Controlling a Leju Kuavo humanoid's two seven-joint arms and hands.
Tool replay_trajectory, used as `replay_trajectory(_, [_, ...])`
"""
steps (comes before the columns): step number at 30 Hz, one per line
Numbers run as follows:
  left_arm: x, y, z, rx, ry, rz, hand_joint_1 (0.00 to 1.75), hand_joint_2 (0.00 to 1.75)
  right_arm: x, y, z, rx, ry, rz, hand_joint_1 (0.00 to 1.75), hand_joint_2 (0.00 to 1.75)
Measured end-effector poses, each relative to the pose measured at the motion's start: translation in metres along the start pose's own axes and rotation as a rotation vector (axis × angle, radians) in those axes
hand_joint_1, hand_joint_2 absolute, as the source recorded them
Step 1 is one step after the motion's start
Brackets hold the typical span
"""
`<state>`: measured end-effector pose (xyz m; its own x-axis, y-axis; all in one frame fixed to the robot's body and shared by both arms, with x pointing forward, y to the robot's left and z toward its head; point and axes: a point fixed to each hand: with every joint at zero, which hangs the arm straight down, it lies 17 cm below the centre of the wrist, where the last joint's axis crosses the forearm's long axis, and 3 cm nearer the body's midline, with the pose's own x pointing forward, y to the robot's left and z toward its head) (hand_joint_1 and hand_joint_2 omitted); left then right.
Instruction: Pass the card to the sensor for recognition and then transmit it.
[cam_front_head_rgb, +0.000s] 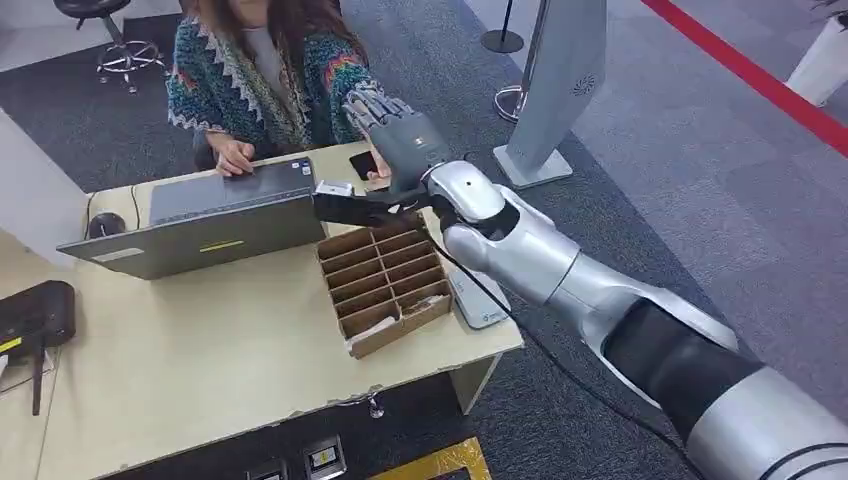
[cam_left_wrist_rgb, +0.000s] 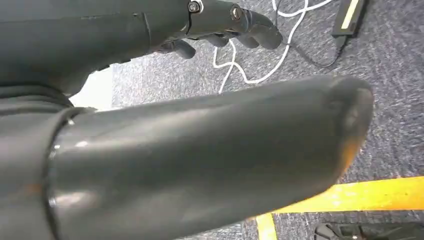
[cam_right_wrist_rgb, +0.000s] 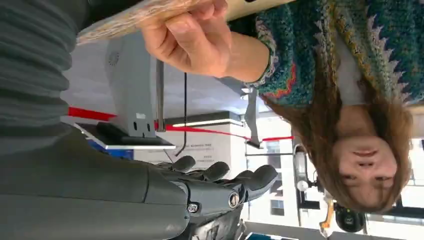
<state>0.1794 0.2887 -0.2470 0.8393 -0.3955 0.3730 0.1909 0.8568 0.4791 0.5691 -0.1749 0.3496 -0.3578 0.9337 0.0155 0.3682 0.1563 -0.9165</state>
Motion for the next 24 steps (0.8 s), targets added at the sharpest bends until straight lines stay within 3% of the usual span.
replay_trajectory(8, [-0.011, -0.003, 0.003, -0.003, 0.020, 0.009, 0.00, 0.00, -0.002, 0.022, 0.000, 0.018, 0.013, -0.014, 0.00, 1.75])
replay_trajectory(24, [-0.015, -0.003, 0.004, -0.003, 0.028, 0.015, 0.00, 0.00, -0.018, 0.030, -0.007, 0.078, 0.060, 0.002, 0.00, 1.75])
